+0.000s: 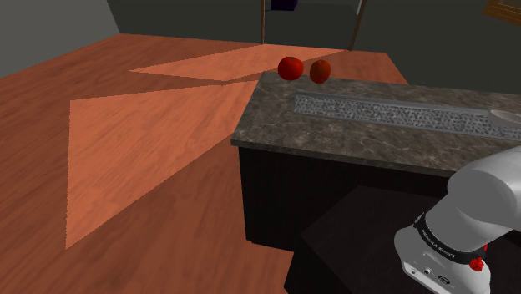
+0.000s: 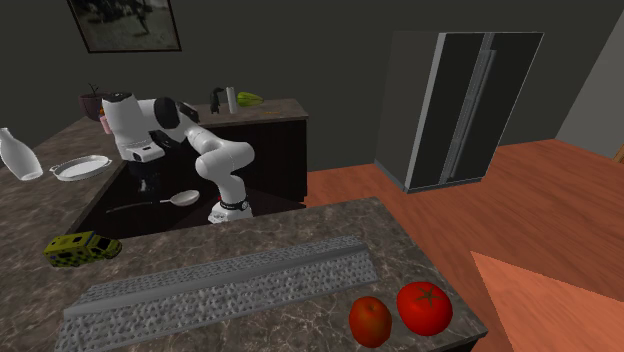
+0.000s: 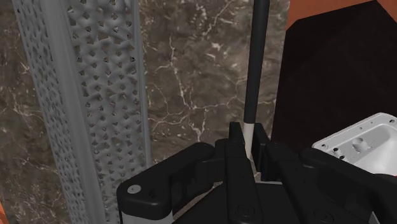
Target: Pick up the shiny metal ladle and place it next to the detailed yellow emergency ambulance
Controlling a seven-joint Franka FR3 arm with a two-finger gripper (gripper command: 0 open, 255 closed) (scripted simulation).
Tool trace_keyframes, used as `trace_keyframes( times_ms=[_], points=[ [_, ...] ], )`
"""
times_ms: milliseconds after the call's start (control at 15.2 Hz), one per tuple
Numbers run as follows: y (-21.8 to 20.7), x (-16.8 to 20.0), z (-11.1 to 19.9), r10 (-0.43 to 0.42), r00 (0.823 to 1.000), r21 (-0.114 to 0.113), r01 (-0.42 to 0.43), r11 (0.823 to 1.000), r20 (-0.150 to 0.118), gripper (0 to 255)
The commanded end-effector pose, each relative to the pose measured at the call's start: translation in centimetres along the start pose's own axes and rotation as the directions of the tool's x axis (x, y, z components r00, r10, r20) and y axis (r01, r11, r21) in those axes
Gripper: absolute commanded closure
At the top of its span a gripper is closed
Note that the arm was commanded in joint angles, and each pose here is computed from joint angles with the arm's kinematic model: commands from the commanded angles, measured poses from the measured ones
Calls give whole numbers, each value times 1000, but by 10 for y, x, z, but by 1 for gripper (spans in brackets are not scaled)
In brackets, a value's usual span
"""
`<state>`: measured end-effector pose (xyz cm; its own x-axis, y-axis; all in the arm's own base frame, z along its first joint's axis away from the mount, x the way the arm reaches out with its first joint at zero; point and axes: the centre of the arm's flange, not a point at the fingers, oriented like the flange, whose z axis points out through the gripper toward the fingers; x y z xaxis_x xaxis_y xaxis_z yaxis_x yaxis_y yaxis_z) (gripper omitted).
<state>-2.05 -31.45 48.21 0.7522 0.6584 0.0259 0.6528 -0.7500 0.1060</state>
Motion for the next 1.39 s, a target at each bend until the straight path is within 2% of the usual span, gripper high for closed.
trace_keyframes(
  times_ms=[0, 1320],
  points=[
    [-1, 1, 10, 0, 1000, 0, 0, 1000, 0, 255],
    [-12, -2, 115, 0, 1000, 0, 0, 1000, 0, 255]
  ],
)
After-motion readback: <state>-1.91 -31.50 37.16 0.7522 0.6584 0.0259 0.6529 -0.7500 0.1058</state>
